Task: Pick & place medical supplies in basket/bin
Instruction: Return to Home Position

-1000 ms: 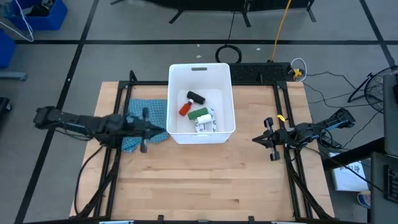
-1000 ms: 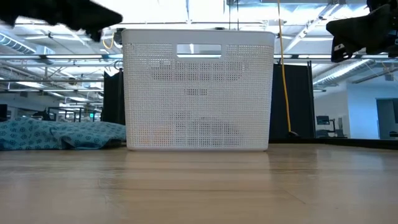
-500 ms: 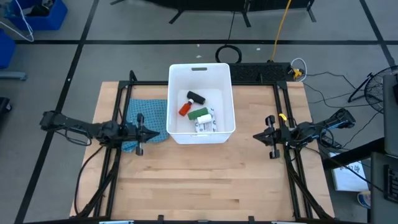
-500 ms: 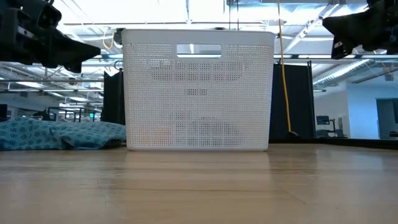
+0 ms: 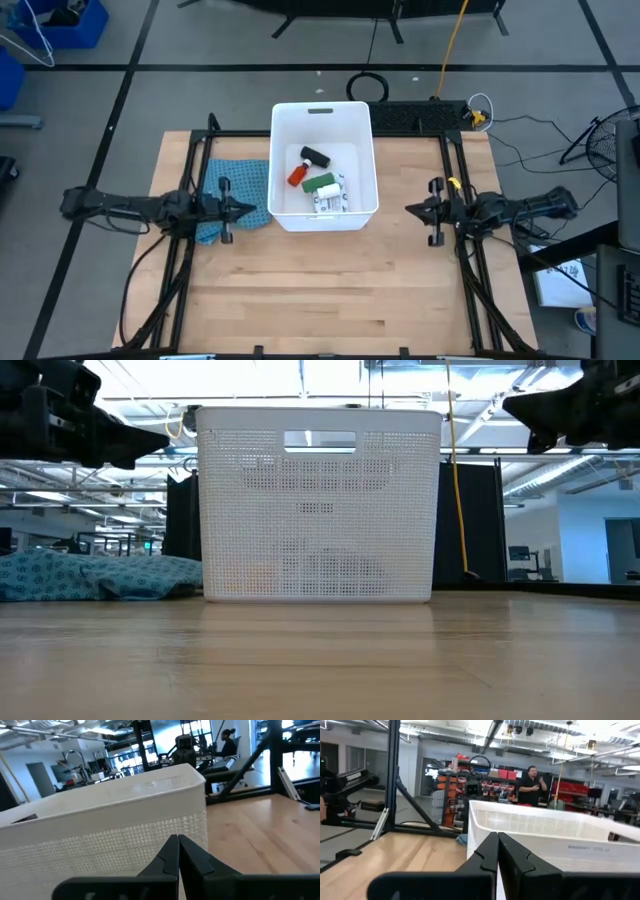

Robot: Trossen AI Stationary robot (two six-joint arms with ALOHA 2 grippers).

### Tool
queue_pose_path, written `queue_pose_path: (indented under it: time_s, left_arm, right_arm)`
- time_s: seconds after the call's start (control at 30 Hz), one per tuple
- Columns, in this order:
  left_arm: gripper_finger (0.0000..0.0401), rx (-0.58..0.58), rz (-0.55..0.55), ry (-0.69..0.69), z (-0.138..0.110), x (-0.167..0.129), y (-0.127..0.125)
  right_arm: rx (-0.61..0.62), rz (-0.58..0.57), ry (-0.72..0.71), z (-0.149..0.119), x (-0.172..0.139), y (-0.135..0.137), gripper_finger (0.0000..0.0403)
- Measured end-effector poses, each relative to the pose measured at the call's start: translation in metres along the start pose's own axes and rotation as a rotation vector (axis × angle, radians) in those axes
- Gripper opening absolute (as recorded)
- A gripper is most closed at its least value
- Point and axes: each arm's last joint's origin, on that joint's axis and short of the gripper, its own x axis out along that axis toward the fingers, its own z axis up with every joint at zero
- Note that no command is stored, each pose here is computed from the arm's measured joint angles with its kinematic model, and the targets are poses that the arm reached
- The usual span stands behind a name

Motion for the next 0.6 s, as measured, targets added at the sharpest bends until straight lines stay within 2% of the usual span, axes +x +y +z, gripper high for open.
queue_pose_path:
  time_s: [0.23,0.47,0.6]
  left_arm:
    - [0.0001,-0.031,-0.019,-0.013,-0.002,0.001,0.014]
    - [0.0001,0.048,-0.014,-0.123,0.008,-0.002,0.015]
    - [0.0001,0.077,-0.003,-0.127,0.009,-0.005,0.015]
  right_arm:
    - [0.058,0.009,0.015,-0.004,0.002,-0.014,0.0000]
    - [0.058,-0.005,-0.003,-0.003,0.001,-0.019,0.0000]
    - [0.058,-0.004,-0.043,0.001,-0.001,-0.019,0.0000]
